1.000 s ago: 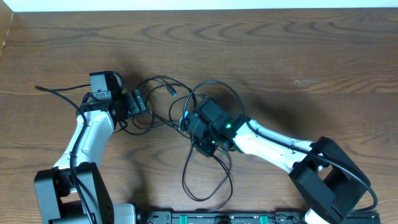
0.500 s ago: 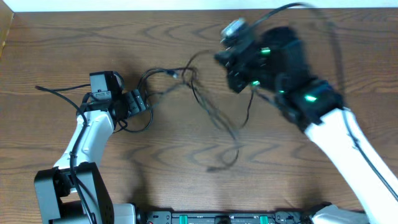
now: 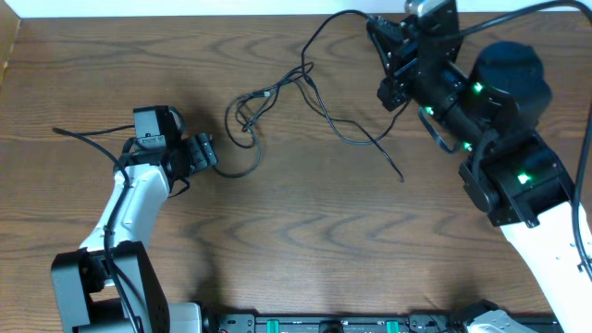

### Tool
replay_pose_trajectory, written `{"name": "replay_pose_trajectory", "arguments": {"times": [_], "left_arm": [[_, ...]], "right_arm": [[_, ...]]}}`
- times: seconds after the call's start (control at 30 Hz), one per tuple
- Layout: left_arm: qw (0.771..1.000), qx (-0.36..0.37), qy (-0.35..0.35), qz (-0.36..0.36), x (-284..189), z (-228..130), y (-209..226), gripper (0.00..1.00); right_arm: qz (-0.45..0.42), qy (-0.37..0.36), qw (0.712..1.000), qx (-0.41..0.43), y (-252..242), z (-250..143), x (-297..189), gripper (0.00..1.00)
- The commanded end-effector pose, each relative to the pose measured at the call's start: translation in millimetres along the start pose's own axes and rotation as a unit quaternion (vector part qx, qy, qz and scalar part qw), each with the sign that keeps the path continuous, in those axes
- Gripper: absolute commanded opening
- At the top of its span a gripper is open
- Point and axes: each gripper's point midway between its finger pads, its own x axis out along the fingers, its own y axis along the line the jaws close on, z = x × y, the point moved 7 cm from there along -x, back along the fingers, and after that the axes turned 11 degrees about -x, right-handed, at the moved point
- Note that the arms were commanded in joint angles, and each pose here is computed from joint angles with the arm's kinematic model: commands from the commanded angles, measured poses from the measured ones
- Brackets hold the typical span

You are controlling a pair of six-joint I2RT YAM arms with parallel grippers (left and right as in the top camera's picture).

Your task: Untangle cables

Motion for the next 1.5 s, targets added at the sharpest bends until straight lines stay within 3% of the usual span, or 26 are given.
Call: {"name": "replay_pose_trajectory", "arguments": {"times": [0.0,0.23,0.93,1.07,1.1,1.33,1.47], "left_arm": [[1.0,0.003,0.004,-0.003,0.7,-0.3,-0.9,0.88],[1.0,0.003,0.004,-0.003,0.7,-0.3,-0.9,0.88],[1.0,0.003,0.004,-0.003,0.7,-0.3,-0.9,0.88],[1.0,0.003,0.004,-0.003,0.7,-0.3,-0.9,0.88],[1.0,0.003,0.0,-0.006,0.7,1.2,-1.9,0.98],[1.0,0.005,-0.009,-0.018,0.6,4.6,-5.5,0.98],[0.997,0.006,0.03,-0.072,-0.5,-4.9,-15.7,0.98]], "right_arm": [[-0.039,-0.032,0.999,0.005,-9.0,19.2,-14.5,0.01],[-0.048,-0.038,0.998,0.004,-10.6,22.6,-17.8,0.01],[-0.064,0.093,0.993,0.024,-19.6,-24.7,-22.1,0.01],[-0.061,0.147,0.987,0.033,-19.7,-44.2,-27.1,0.01],[-0.058,0.171,0.983,0.037,-19.0,-52.5,-29.2,0.01],[-0.062,0.324,0.942,0.056,-17.1,-106.4,-43.4,0.01],[-0.081,0.404,0.91,0.053,-19.9,-134.6,-49.1,0.01]]}}
